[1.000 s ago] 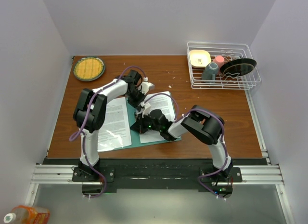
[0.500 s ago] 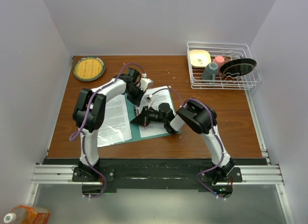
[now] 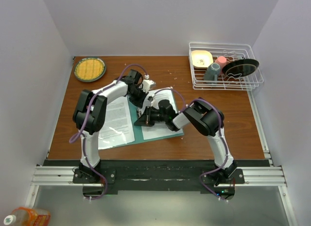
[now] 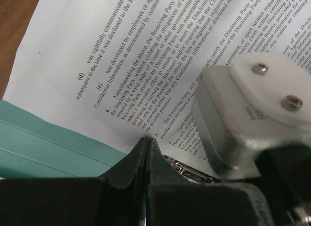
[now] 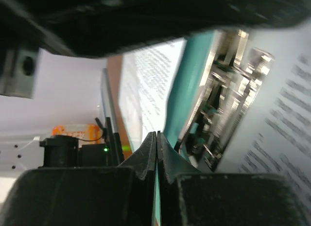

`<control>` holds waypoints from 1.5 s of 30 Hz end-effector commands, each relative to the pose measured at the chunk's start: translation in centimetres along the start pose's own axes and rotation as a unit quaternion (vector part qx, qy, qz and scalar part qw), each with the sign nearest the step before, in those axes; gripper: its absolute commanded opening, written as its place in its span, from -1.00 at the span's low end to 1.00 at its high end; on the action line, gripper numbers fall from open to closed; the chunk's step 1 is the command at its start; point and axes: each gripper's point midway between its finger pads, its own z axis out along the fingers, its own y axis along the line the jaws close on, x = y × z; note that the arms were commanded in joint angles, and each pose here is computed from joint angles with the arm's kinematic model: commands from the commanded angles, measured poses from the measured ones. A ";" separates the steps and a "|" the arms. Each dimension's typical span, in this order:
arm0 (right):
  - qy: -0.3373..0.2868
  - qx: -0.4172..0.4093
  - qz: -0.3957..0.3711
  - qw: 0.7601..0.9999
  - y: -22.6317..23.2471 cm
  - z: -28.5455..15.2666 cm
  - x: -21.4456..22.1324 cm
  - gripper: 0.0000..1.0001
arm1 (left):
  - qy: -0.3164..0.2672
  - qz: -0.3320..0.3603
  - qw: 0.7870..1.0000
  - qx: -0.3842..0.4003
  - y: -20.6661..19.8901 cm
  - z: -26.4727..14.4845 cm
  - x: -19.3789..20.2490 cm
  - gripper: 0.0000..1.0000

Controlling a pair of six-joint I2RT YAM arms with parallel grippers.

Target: Put the files into the folder

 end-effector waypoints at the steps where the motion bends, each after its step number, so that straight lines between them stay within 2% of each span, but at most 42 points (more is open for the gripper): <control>1: 0.066 0.237 0.091 0.965 -10.4 -4.9 6.1 -1.00 | 0.095 -0.013 0.995 0.001 -0.2 1.1 5.9 -1.00; 5: 0.035 0.188 0.027 0.981 -7.1 -4.3 3.6 -1.00 | 0.088 -0.014 0.996 -0.003 -0.2 0.8 5.7 -1.00; 10: 0.040 0.118 -0.023 0.992 -2.7 -3.0 2.0 -1.00 | 0.082 -0.016 0.996 -0.004 -0.2 0.5 5.2 -1.00; 14: 0.038 0.066 -0.086 0.993 1.8 -2.0 0.6 -1.00 | 0.083 -0.017 0.996 -0.008 -0.1 0.4 5.3 -1.00; 21: 0.045 -0.006 -0.141 0.989 7.6 -1.4 -1.0 -0.99 | 0.083 -0.014 0.996 -0.018 0.2 0.0 5.4 -1.00; 30: 0.055 -0.011 -0.161 0.985 9.4 -1.9 -1.5 -0.96 | 0.080 -0.015 0.997 -0.017 0.2 -0.1 5.4 -1.00; 36: 0.040 -0.030 -0.155 0.987 11.1 -2.5 -2.1 -0.97 | 0.081 -0.015 0.996 -0.017 0.3 -0.1 5.5 -1.00; 45: 0.021 -0.040 -0.194 0.980 13.8 -2.7 -4.1 -0.97 | 0.079 -0.016 0.997 -0.015 0.3 -0.2 5.5 -1.00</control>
